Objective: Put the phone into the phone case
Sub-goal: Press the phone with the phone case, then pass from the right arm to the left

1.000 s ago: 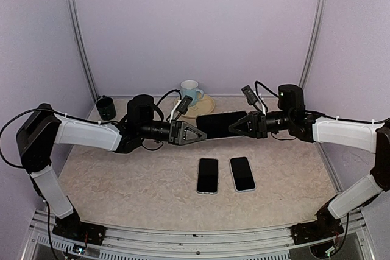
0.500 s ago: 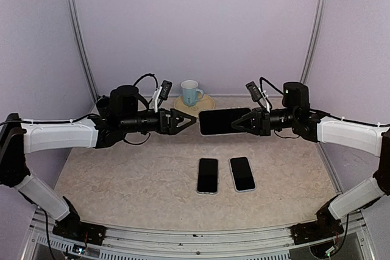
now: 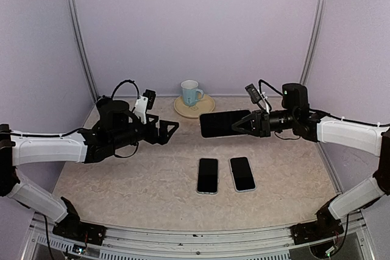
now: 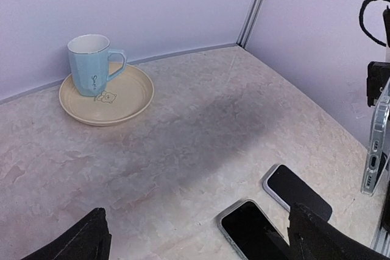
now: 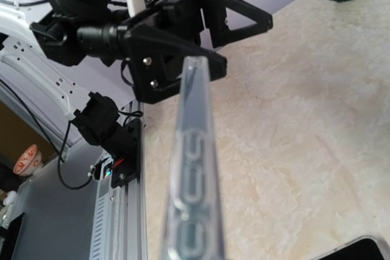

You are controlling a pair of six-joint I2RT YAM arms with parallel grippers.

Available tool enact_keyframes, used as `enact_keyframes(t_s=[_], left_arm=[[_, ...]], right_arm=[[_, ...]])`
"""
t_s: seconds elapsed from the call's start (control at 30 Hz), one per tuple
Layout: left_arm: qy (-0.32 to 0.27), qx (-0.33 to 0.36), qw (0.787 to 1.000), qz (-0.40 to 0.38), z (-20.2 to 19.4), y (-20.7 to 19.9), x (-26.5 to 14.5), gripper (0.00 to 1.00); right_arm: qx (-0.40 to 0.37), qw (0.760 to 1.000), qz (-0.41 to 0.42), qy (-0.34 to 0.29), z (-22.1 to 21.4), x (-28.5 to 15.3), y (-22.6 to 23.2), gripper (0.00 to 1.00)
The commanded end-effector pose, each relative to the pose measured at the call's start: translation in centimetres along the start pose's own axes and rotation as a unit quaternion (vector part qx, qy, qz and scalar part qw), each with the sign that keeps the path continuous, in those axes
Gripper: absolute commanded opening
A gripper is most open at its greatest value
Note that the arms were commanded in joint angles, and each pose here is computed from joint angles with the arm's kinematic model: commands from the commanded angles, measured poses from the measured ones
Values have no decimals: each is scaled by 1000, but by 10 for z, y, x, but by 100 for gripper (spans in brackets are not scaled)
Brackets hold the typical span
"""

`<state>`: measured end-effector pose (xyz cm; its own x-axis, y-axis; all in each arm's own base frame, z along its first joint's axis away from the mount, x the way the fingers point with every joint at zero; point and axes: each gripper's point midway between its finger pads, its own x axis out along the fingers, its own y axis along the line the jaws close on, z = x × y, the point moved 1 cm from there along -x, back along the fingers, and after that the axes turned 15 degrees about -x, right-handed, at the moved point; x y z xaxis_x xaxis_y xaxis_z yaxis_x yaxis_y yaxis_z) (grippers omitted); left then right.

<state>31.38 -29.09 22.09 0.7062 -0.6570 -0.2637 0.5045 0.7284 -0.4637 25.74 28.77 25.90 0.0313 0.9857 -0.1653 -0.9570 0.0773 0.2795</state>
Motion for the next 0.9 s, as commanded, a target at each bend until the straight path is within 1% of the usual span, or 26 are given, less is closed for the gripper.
enact_keyframes(t_s=[0.0,0.07,0.13,0.27,0.43,0.63,0.73,0.87], left_arm=[[-29,43,997,-50,10,-17,-5,99],[-41,65,994,-80,8,-27,-13,99],[-50,92,989,-106,10,-39,-21,99],[-56,144,976,-154,11,-62,-32,99],[-41,229,962,-145,7,-83,-25,99],[-7,324,938,-123,-9,-105,-2,99],[12,360,924,-130,-21,-116,9,99],[29,392,906,-155,-32,-132,18,99]], right_arm=[[29,999,-18,-7,14,-2,-12,2],[73,997,-12,-6,10,-1,-19,2],[100,995,3,-13,9,1,-19,1],[119,993,10,-19,8,3,-21,1],[139,990,8,-10,-1,6,-27,1],[159,987,11,3,-19,14,-29,1],[163,986,17,12,-26,21,-26,1],[159,987,24,21,-28,28,-21,2]])
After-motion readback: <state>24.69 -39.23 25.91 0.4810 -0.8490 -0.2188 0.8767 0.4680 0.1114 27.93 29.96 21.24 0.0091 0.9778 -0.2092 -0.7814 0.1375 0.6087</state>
